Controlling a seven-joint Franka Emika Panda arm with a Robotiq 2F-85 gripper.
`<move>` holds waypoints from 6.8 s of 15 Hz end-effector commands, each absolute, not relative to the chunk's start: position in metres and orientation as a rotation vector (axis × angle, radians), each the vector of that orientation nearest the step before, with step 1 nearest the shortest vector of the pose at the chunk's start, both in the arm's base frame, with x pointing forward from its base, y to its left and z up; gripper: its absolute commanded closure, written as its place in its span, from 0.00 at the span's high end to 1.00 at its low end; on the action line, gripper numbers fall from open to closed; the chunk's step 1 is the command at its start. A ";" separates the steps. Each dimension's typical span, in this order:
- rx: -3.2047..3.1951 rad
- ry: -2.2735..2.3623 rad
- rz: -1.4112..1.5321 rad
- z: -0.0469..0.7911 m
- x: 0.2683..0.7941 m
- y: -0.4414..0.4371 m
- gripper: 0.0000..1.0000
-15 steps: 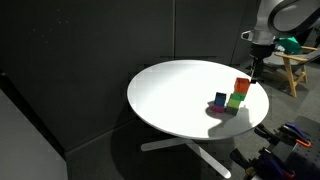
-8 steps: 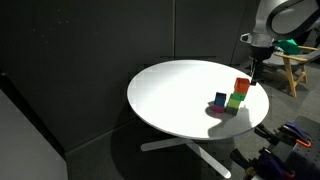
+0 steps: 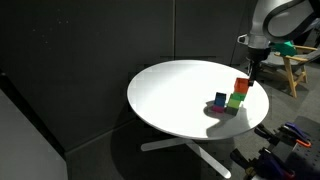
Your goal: Put the orange building block on the table
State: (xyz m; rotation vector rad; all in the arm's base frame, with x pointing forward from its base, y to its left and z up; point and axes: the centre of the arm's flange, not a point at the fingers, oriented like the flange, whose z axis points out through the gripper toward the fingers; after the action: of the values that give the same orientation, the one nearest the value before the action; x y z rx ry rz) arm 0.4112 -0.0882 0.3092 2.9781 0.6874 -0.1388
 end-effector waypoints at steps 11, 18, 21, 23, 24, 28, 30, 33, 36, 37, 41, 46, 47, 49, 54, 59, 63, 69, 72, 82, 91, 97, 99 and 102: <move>2.959 0.705 -0.156 0.299 0.431 -0.082 0.73; 2.965 0.629 -0.170 0.301 0.435 -0.082 0.33; 2.983 0.559 -0.160 0.311 0.435 -0.082 0.33; 2.987 0.521 -0.140 0.320 0.437 -0.082 0.33; 2.992 0.505 -0.134 0.325 0.438 -0.082 0.33; 2.994 0.393 -0.121 0.342 0.446 -0.086 0.33; 2.993 0.315 -0.111 0.349 0.450 -0.090 0.33; 2.996 0.190 -0.102 0.355 0.456 -0.099 0.33; 3.001 0.091 -0.089 0.358 0.460 -0.112 0.33; 3.004 0.068 -0.085 0.359 0.460 -0.117 0.33; 3.010 0.013 -0.073 0.356 0.464 -0.137 0.33; 3.013 -0.029 -0.100 0.342 0.471 -0.154 0.33; 3.015 -0.033 -0.107 0.338 0.472 -0.155 0.33; 3.014 -0.035 -0.122 0.329 0.474 -0.158 0.33; 3.016 -0.037 -0.149 0.311 0.481 -0.163 0.33; 3.010 -0.043 -0.166 0.296 0.488 -0.168 0.33; 3.002 -0.041 -0.174 0.282 0.490 -0.170 0.33; 2.997 -0.042 -0.145 0.257 0.494 -0.170 0.33; 2.996 -0.045 -0.100 0.246 0.498 -0.169 0.33; 3.000 -0.024 -0.098 0.232 0.494 -0.165 0.58; 3.000 -0.025 -0.097 0.232 0.494 -0.165 0.33; 3.023 0.006 -0.083 0.221 0.495 -0.172 0.33; 3.032 0.020 -0.069 0.218 0.497 -0.174 0.33; 3.046 0.024 -0.052 0.209 0.500 -0.179 0.33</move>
State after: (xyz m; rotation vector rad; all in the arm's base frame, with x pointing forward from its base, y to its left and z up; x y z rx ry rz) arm 0.4933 -0.1687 0.2149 3.0232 0.0027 -0.0875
